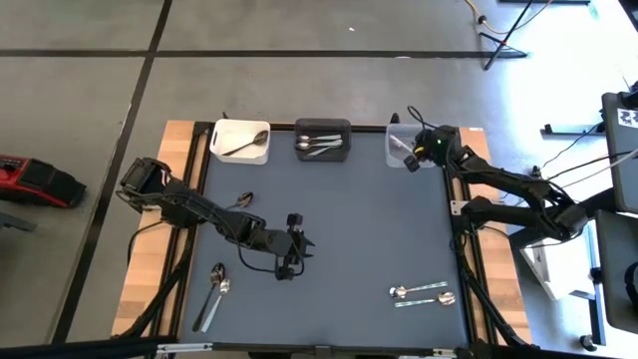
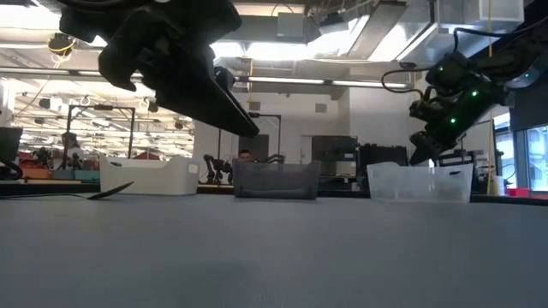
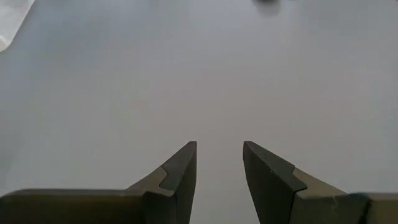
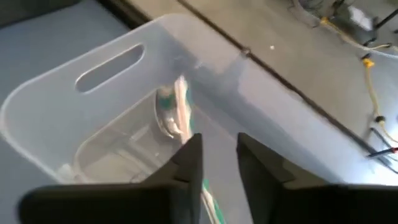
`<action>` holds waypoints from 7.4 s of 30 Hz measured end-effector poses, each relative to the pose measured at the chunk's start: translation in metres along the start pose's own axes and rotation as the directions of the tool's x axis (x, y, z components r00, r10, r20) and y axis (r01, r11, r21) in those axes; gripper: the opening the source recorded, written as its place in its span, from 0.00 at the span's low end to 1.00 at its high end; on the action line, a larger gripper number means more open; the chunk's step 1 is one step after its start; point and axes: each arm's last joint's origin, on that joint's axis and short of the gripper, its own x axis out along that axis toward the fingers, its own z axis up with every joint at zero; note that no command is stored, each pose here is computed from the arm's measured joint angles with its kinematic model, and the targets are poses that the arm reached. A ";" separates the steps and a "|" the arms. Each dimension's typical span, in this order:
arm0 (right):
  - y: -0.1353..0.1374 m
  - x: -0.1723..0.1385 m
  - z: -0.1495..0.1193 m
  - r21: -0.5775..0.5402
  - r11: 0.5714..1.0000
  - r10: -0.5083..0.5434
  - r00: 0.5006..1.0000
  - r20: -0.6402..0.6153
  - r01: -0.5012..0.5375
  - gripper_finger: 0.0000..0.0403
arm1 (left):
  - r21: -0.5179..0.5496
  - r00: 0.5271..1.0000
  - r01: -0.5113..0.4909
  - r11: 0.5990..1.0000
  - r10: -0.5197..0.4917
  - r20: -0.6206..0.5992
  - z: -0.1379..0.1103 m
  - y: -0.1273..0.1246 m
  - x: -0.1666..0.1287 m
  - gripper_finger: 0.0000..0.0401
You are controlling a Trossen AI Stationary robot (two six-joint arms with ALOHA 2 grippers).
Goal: Sort silverware by color (type)
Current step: Put the bottom middle white and blue patterned spoon into the transparent bin, then put the top left black spoon into the white bin, then put the black spoon into the white bin
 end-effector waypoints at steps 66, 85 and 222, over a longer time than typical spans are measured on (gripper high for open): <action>0.133 -0.064 0.041 -0.276 0.792 0.610 0.694 0.382 -0.544 0.44 | -0.312 0.512 -0.535 0.785 0.007 -0.859 -0.120 0.112 -0.088 0.04; 0.133 -0.064 0.042 -0.275 0.793 0.608 0.691 0.391 -0.543 0.44 | 0.050 0.590 -0.614 0.787 0.501 -0.633 -0.004 0.159 -0.101 0.04; 0.207 -0.158 0.007 -0.478 0.562 0.822 0.390 0.415 -0.675 0.44 | -0.487 0.612 -0.640 0.594 0.011 -0.790 -0.080 -0.117 -0.137 0.04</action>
